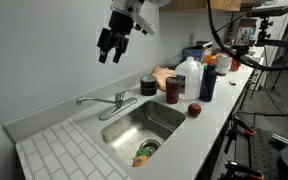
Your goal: Move the faucet spout to the right
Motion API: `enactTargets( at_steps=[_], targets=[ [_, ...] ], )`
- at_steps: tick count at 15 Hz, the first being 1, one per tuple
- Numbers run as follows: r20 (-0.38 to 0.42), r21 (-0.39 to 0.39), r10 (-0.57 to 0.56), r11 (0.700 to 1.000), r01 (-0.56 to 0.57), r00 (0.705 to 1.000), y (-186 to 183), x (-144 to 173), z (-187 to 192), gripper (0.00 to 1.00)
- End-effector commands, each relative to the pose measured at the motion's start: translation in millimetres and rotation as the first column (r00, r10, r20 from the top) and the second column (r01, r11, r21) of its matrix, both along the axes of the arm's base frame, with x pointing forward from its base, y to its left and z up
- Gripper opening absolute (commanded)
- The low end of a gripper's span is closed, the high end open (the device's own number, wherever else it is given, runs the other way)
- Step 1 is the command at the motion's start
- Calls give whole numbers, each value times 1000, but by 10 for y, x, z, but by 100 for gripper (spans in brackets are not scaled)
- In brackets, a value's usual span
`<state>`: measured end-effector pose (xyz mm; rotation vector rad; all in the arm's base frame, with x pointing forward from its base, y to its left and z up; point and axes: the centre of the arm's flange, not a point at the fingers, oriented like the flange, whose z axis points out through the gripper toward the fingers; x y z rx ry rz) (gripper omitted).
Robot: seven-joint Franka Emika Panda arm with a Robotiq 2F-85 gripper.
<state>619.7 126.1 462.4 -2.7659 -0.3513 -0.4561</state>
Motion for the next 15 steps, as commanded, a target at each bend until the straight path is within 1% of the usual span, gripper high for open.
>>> enactTargets(
  at_steps=[1, 3, 4, 6, 8, 12, 15],
  targets=[
    [1, 0, -1, 1000, 1, 1000, -6, 0, 8, 100],
    [1, 0, -1, 1000, 1, 1000, -5, -1, 9, 100],
    [-13, 24, -21, 999, 21, 1000, 9, 59, -68, 100],
    [-17, 37, -51, 998, 51, 999, 106, 202, -168, 100],
    [-19, 56, -79, 995, 80, 997, 237, 408, -265, 100],
    [3, 64, -120, 991, 120, 993, 438, 795, -470, 100],
    [13, 68, -144, 987, 143, 989, 478, 1074, -647, 100]
  ],
)
